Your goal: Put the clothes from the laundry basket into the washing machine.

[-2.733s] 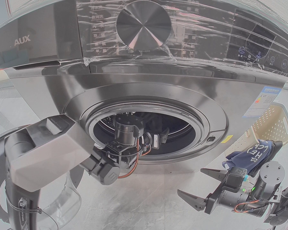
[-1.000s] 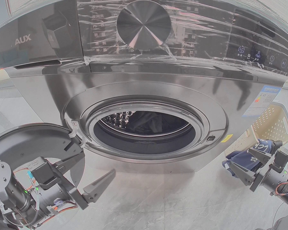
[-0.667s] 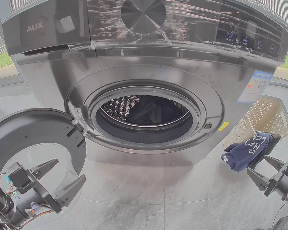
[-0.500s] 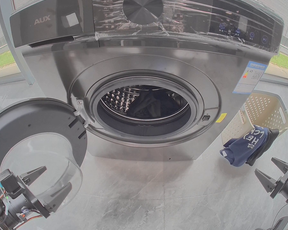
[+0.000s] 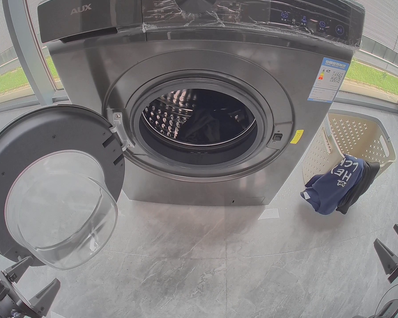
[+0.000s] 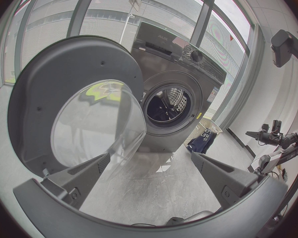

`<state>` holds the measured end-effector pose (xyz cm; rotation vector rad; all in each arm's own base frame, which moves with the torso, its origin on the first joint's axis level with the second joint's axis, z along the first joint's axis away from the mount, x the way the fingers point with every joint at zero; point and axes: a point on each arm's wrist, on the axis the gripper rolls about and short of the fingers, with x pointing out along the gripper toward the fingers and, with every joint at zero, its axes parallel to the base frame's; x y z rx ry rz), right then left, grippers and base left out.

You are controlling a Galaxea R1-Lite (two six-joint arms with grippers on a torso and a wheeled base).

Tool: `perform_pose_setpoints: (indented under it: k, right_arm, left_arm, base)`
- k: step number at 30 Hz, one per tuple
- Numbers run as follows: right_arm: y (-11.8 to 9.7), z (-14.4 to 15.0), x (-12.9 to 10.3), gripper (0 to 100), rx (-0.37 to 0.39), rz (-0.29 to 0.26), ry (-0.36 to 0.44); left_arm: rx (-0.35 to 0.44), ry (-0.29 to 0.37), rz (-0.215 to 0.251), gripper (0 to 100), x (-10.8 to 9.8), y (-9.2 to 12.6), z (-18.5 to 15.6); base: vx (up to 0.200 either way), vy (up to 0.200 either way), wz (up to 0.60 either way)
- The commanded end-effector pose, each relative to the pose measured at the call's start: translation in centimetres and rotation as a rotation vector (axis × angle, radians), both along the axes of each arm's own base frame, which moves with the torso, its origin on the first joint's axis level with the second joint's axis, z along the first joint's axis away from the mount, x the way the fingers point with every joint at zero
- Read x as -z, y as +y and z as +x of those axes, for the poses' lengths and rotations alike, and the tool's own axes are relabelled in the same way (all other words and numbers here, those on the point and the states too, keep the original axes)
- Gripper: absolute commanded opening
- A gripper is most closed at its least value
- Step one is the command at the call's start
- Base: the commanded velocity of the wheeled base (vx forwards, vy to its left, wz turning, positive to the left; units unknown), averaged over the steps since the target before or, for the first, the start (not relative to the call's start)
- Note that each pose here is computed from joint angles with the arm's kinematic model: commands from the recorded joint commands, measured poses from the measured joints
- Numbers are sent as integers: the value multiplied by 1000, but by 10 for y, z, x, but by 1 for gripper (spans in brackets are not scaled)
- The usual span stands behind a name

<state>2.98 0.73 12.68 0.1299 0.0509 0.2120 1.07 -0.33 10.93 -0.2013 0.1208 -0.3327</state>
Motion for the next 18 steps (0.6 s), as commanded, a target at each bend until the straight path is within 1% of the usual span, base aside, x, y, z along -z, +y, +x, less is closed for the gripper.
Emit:
perform_pose_setpoints:
  k: [1,9,11,12,13,14,15,18]
  right_arm:
    - [-4,-11,3,100,22,15,-54]
    - [-4,-12,3,100,32,18,-65]
    - [-5,-12,4,100,43,16,-65]
    - [-5,-14,4,100,55,17,-76]
    - [-6,-15,4,100,58,19,-80]
    - [-6,-15,5,100,58,18,-80]
    - [-7,-18,7,100,72,10,-87]
    - [-8,-24,12,100,91,-5,-89]
  left_arm:
    - [-43,-83,-34,100,11,5,-16]
    - [-104,-106,-30,100,15,6,-22]
    - [-116,-88,-21,100,17,6,-22]
    - [-131,-77,-1,100,20,6,-23]
    - [-135,-74,7,100,21,6,-23]
    - [-139,-75,10,100,22,6,-24]
    - [-155,-72,25,100,25,7,-26]
    - [-162,-69,20,100,25,6,-26]
  base:
    - [0,-200,0]
    - [0,-200,0]
    - [0,-200,0]
    - [0,-200,0]
    - [0,-200,0]
    - [0,0,0]
    - [0,0,0]
    - [0,0,0]
